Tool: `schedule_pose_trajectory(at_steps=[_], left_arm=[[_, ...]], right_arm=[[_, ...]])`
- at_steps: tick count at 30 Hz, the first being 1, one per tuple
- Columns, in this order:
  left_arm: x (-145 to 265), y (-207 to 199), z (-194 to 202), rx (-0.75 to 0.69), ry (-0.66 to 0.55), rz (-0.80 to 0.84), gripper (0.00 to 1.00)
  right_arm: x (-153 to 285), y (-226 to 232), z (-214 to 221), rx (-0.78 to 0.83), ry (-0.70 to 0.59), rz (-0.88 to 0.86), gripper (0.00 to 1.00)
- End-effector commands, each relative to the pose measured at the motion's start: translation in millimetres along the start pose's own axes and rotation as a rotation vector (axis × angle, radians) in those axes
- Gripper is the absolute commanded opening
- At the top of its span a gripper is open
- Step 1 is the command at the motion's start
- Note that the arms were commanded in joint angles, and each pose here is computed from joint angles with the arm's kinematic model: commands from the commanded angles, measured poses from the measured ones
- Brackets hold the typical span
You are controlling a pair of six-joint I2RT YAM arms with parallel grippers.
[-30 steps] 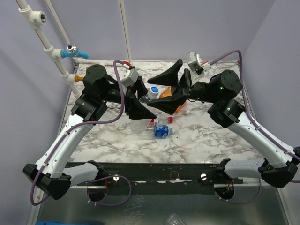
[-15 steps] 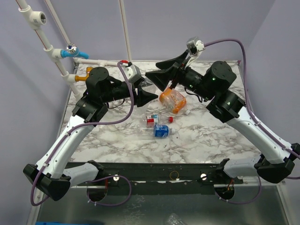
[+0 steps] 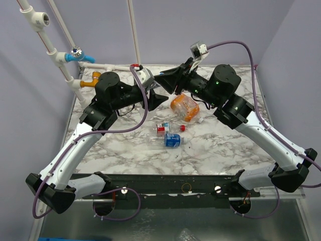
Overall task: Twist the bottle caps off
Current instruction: Unscrew the bottle cap from the plastic bottle.
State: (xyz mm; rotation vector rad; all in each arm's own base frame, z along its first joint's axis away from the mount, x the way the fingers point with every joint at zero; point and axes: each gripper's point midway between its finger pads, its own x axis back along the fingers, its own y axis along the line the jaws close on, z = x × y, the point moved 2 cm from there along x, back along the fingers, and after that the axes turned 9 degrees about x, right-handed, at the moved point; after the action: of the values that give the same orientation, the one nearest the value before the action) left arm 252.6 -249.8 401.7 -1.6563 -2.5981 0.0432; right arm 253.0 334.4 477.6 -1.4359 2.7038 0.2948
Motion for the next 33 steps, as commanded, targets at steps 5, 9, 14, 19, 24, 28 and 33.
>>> schedule_pose_trajectory(at_steps=[5,9,14,19,24,28,33], left_arm=[[-7.4,6.8,0.2,-0.005,0.004,-0.036,0.0],[-9.4,8.1,-2.4,0.001,0.0,-0.042,0.0],[-11.8,7.1,-0.9,0.011,0.004,-0.035,0.0],[-11.1,5.5,-3.5,0.01,-0.001,-0.031,0.0],[-9.5,-6.2,-9.6,0.04,-0.012,0.025,0.0],[-4.1,-35.8,-21.3,0.102,-0.021,0.183,0.0],[12.3,-80.5,-35.4,0.186,0.004,0.444,0.0]], right_arm=[[-15.7,0.3,3.2,-0.027,-0.014,0.004,0.23],[-19.0,-4.5,7.3,-0.024,-0.012,0.028,0.42],[-25.0,-9.3,4.0,-0.018,-0.04,0.053,0.35],[-25.9,-11.2,0.3,-0.02,-0.065,0.064,0.01],[-17.9,-6.8,-0.9,-0.004,-0.075,0.039,0.0],[1.6,15.0,-9.7,0.046,-0.114,-0.096,0.0],[34.9,59.8,-27.9,0.085,-0.177,-0.379,0.0]])
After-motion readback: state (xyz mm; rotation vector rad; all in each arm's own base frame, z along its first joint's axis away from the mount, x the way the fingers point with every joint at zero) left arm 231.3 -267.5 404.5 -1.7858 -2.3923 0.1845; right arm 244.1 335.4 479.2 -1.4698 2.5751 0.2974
